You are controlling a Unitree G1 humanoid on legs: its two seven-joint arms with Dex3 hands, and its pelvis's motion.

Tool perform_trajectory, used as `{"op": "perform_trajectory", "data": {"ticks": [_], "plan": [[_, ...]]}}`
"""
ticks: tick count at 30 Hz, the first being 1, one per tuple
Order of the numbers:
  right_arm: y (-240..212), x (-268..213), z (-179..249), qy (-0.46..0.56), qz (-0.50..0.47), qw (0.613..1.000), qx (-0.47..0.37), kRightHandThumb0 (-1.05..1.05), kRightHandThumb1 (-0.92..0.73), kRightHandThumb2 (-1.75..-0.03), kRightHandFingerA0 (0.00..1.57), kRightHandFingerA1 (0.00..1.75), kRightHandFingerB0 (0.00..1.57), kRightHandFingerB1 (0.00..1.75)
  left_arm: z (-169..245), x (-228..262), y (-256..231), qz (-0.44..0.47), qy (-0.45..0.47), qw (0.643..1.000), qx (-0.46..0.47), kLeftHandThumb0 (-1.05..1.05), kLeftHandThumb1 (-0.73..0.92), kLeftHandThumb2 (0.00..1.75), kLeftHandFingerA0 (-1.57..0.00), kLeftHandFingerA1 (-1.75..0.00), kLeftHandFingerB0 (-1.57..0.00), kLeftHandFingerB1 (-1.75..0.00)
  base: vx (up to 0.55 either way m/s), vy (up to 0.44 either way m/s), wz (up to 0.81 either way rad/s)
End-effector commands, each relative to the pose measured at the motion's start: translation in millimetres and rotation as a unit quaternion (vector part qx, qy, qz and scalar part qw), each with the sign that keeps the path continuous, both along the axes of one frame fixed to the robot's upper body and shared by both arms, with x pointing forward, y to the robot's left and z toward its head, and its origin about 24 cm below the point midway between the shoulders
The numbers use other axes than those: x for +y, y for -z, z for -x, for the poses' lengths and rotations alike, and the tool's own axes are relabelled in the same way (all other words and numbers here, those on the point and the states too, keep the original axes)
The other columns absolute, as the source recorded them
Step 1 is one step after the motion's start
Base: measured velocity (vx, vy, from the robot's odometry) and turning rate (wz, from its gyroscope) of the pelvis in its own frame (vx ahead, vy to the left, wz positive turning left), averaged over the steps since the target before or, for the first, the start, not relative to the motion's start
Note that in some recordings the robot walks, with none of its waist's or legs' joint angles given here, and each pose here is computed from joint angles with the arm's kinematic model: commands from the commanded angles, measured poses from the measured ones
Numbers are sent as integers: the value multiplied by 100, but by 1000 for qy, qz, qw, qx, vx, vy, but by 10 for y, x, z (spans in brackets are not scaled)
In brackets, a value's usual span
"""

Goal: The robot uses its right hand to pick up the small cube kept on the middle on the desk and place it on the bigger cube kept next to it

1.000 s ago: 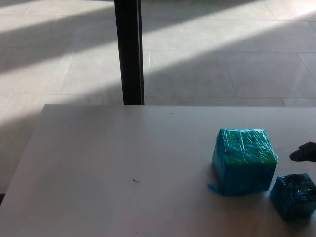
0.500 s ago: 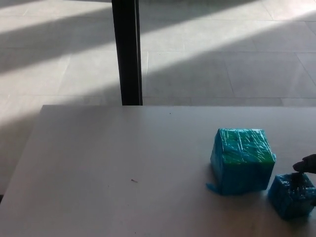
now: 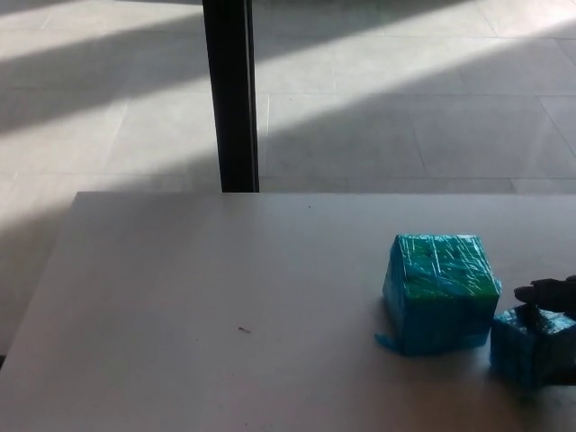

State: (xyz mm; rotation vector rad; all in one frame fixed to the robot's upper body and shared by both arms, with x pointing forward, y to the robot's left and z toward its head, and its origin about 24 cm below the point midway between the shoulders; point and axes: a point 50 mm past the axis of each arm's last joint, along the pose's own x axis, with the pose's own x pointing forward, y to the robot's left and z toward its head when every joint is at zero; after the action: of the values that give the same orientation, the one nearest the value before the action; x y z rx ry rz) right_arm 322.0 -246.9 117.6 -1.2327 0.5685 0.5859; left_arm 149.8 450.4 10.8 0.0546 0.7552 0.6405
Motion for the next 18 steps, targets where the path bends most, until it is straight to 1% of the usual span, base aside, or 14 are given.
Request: {"op": "perform_trajectory", "data": {"ticks": [1,3,4,5,8,9,10,11,12,13,14,15,17,18], "plan": [[112,3,27,28,12,999,-24,-58,-40,-78,0,27,0,13,13,42,-40,-7,-7,1000,0,-98,92,73,-45,-65,-42,-43,0,0,0],[155,13,28,21,30,999,-39,-62,-42,-77,0,26,0,7,8,37,-51,-20,2,1000,7,-99,92,74,-44,-63,-43,-45,0,0,0],[195,30,17,17,55,997,-53,-70,-46,-77,0,23,0,0,3,47,-63,-28,7,999,18,-95,74,118,-45,-66,-39,-53,0,0,0],[215,39,16,13,74,995,-60,-72,-46,-78,0,24,0,0,3,46,-62,-23,4,1000,16,-101,92,73,-45,-62,-43,-43,0,0,0],[269,68,16,13,115,991,-72,-73,-45,-76,0,24,0,0,3,47,-52,-20,-1,1000,15,-100,92,74,-46,-62,-43,-43,0,0,0],[330,88,18,-9,159,983,-85,-68,-42,-77,2,52,0,4,0,49,-55,-26,3,999,19,-99,92,73,-45,-63,-44,-44,0,0,0],[331,88,18,-9,160,983,-86,-68,-42,-77,2,52,0,4,0,49,-55,-26,3,999,19,-99,92,73,-45,-63,-44,-44,0,0,0],[362,91,19,-20,185,978,-88,-65,-40,-80,0,58,0,11,5,51,-50,-25,1,1000,18,-96,74,118,-46,-67,-40,-53,0,0,0],[372,88,23,-19,186,978,-88,-65,-40,-80,0,58,0,11,-2,51,-54,-26,2,999,18,-96,74,118,-46,-67,-40,-53,0,0,0],[431,81,29,-20,207,974,-90,-64,-39,-69,27,75,0,0,5,54,-48,-21,3,1000,15,-96,72,117,-44,-67,-38,-53,0,0,0],[463,66,33,-29,217,971,-95,-60,-38,-73,45,85,0,9,3,54,-53,-17,2,1000,12,-102,92,71,-44,-64,-42,-44,0,0,0],[487,59,34,-31,224,969,-98,-57,-39,-64,59,114,0,5,5,56,-51,-21,8,1000,18,-101,92,75,-47,-63,-41,-43,0,0,0],[526,46,41,-43,244,962,-113,-42,-48,-59,78,129,3,22,5,58,-56,-13,5,1000,14,-101,92,76,-44,-62,-39,-42,0,0,0],[541,40,44,-50,252,959,-122,-35,-56,-59,76,139,6,34,5,59,-56,-12,5,1000,15,-97,73,118,-43,-66,-37,-52,0,0,0]]}}
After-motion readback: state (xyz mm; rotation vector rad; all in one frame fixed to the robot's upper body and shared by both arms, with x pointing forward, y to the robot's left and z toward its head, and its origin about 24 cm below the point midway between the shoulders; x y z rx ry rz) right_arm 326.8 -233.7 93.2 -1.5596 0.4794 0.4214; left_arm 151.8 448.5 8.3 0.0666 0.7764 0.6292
